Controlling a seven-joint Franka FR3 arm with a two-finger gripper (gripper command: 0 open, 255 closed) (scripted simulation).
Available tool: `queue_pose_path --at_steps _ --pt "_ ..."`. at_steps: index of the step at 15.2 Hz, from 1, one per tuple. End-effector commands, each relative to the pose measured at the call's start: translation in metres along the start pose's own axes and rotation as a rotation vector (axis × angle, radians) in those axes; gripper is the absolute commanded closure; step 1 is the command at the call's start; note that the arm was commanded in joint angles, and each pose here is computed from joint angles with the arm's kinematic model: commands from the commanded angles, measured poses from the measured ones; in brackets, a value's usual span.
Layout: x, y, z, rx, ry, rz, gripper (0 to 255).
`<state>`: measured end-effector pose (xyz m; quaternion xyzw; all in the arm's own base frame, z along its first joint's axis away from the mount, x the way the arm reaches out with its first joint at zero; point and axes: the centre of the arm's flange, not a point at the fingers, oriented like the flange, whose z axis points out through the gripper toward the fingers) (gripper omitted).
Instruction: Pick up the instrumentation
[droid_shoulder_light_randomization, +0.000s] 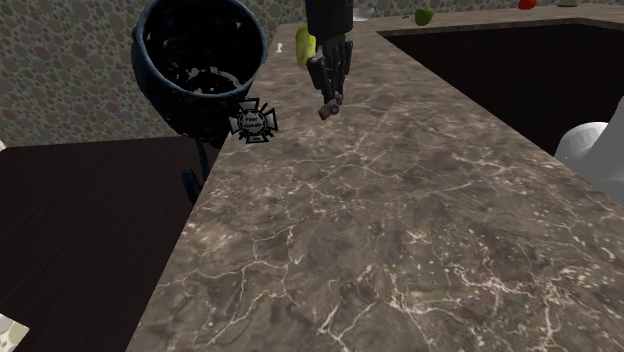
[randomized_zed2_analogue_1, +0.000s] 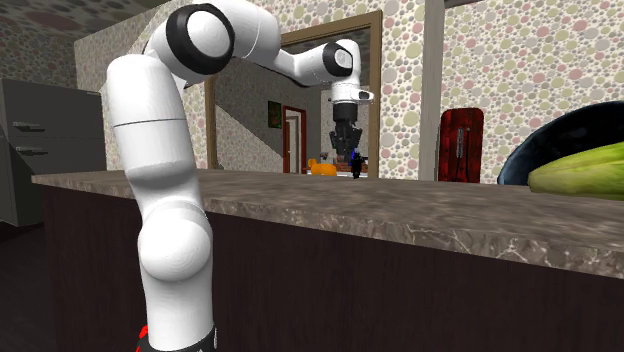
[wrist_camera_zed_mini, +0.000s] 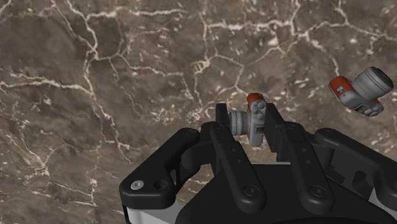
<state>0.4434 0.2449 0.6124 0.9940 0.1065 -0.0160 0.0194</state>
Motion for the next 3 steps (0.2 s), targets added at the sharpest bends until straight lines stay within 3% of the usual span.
queue_pose_path --at_steps 1,3 --pt "-0.0011 0.001 -0.0116 0.0 0.0 0.0 255" --pt "-0.0011 0.001 -0.0124 0.0 0.0 0.0 255"
